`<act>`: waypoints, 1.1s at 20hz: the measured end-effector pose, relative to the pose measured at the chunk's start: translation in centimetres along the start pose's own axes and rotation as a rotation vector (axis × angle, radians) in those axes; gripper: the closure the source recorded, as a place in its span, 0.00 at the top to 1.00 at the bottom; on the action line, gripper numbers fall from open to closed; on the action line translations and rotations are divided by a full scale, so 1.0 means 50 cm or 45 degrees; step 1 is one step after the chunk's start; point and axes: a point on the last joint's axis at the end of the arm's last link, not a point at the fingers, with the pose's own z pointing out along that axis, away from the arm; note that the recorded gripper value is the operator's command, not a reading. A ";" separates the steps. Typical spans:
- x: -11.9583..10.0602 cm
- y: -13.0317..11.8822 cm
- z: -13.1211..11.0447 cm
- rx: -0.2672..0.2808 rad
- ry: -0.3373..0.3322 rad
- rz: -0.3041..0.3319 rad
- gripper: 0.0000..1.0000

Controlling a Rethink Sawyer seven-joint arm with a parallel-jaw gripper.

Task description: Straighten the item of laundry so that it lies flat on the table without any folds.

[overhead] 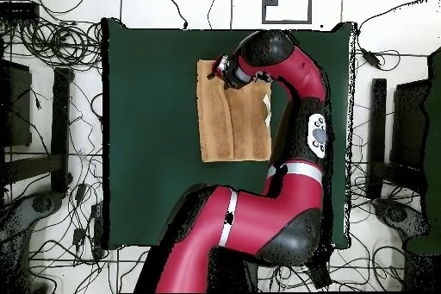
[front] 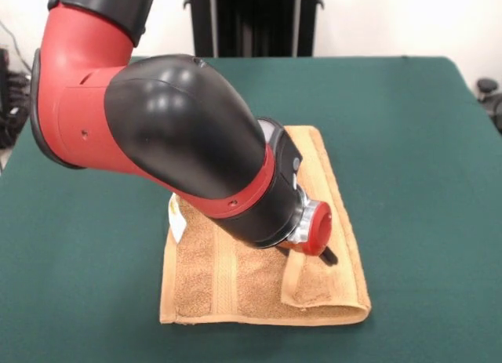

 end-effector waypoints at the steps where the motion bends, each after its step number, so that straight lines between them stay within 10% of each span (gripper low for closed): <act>1: 0.000 0.002 0.001 -0.006 0.002 -0.001 1.00; 22: 0.007 0.022 0.017 -0.054 0.023 -0.014 1.00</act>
